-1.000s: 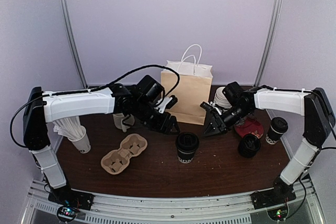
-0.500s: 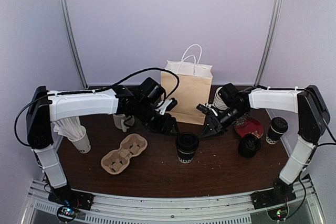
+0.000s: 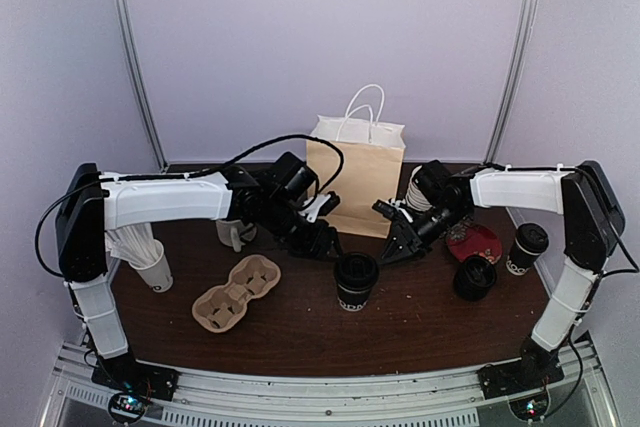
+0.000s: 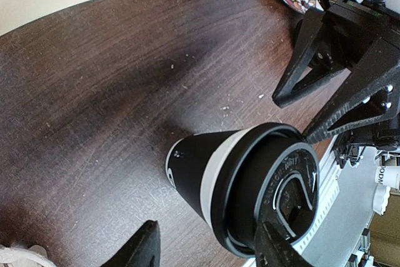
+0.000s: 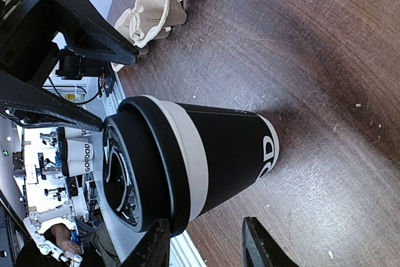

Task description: Pack the takeout coffee

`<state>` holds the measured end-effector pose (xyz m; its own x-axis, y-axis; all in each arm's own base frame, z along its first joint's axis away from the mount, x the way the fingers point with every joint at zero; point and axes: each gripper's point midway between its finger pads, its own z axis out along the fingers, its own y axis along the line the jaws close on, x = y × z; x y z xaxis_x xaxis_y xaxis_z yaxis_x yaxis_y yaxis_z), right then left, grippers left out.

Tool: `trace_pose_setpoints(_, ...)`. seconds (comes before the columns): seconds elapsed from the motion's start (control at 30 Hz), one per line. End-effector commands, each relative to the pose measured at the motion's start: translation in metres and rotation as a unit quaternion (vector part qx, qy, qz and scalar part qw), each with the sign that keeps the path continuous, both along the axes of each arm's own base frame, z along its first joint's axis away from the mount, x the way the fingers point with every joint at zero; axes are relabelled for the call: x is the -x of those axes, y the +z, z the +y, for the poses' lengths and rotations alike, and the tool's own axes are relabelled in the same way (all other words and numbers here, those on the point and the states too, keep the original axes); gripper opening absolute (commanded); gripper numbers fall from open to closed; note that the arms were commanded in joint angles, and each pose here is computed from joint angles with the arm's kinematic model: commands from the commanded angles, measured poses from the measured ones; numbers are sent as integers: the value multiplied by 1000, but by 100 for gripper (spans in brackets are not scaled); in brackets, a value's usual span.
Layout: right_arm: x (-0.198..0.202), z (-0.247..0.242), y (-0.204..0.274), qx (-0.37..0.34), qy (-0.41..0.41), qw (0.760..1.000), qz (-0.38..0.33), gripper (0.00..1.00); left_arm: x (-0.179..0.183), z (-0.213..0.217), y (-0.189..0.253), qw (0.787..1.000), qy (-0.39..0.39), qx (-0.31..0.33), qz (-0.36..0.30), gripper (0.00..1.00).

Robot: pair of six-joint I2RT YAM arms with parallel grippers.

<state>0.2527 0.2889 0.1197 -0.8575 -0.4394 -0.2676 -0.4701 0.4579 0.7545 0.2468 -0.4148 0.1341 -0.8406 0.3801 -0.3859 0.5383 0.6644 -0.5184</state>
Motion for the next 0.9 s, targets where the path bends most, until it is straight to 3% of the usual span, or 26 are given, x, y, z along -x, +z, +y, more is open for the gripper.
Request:
trace_pose_setpoints(0.0, -2, 4, -1, 7, 3, 1000, 3, 42, -6, 4, -6, 1000, 3, -8, -8, 54)
trace_pose_setpoints(0.23, -2, 5, 6, 2, 7, 1000, -1, 43, -6, 8, 36, 998, -5, 33, -62, 63)
trace_pose_setpoints(0.5, -1, 3, 8, 5, 7, 1000, -10, 48, 1, 10, 8, 1000, 11, 20, -9, 56)
trace_pose_setpoints(0.87, 1, 3, 2, 11, 11, 1000, -8, 49, -2, 3, -10, 1000, 11, 10, 11, 55)
